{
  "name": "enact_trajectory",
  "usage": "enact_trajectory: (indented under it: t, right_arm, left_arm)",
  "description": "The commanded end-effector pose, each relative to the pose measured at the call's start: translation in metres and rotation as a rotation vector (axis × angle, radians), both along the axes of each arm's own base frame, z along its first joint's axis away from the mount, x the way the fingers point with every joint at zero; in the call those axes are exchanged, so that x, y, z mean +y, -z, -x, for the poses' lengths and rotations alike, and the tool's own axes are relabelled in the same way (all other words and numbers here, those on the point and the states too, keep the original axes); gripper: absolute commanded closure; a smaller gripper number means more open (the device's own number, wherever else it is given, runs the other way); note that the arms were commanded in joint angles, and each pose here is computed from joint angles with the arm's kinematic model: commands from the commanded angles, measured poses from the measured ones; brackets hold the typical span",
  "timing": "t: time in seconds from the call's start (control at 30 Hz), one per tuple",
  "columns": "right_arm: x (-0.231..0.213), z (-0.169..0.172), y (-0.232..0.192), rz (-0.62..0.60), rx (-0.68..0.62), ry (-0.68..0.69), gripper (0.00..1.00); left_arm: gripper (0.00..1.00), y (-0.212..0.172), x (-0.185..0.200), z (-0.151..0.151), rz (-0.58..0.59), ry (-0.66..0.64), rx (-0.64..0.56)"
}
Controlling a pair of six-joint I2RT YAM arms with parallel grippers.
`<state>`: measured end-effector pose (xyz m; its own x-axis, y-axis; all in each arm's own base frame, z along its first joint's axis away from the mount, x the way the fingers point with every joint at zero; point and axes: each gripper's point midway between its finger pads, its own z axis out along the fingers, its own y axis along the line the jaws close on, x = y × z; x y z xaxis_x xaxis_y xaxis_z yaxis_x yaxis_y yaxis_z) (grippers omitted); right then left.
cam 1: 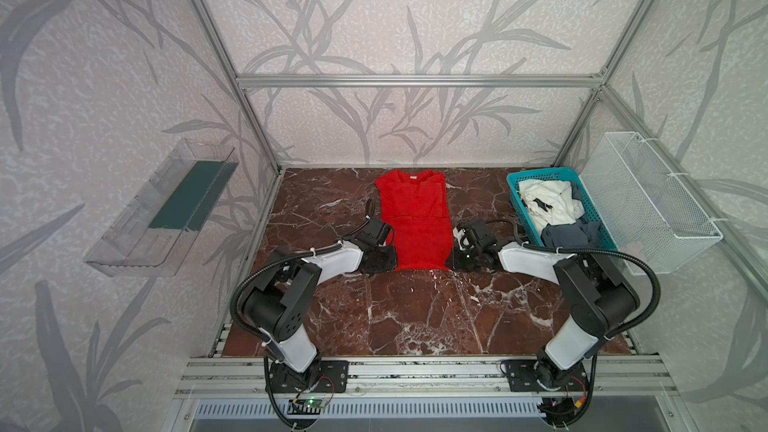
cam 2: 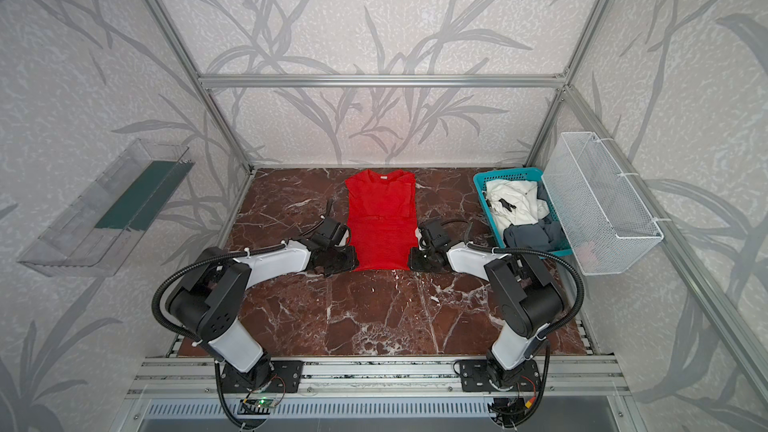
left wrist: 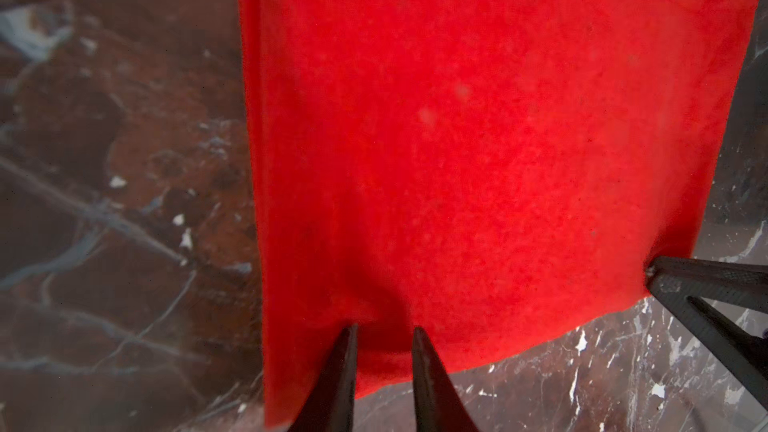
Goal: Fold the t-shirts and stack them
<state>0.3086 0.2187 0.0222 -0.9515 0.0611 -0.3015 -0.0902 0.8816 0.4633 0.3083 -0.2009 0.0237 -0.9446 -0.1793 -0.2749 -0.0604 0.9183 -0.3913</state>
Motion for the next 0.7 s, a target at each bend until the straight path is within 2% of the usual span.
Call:
enact_trajectory:
  t: [0.0, 0.17, 0.37, 0.5, 0.67]
  right_arm:
    - [-0.023, 0.024, 0.016, 0.092, 0.082, 0.025, 0.80]
    - [-0.024, 0.027, 0.008, 0.091, 0.075, 0.019, 0.80]
    - [-0.019, 0.019, -0.030, 0.095, -0.014, -0.002, 0.80]
    - [0.008, 0.008, -0.056, 0.023, -0.072, -0.047, 0.79]
    - [0.051, 0.000, -0.058, -0.042, -0.077, -0.123, 0.79]
  left_arm:
    - [0.73, 0.020, 0.028, 0.029, -0.096, -0.043, 0.077]
    - [0.73, 0.022, 0.034, 0.036, -0.109, -0.045, 0.085]
    - [0.73, 0.023, 0.031, 0.036, -0.104, -0.033, 0.093]
    - [0.73, 0.024, 0.031, 0.037, -0.098, -0.037, 0.092]
    - [0.73, 0.022, 0.031, 0.036, -0.095, -0.041, 0.088]
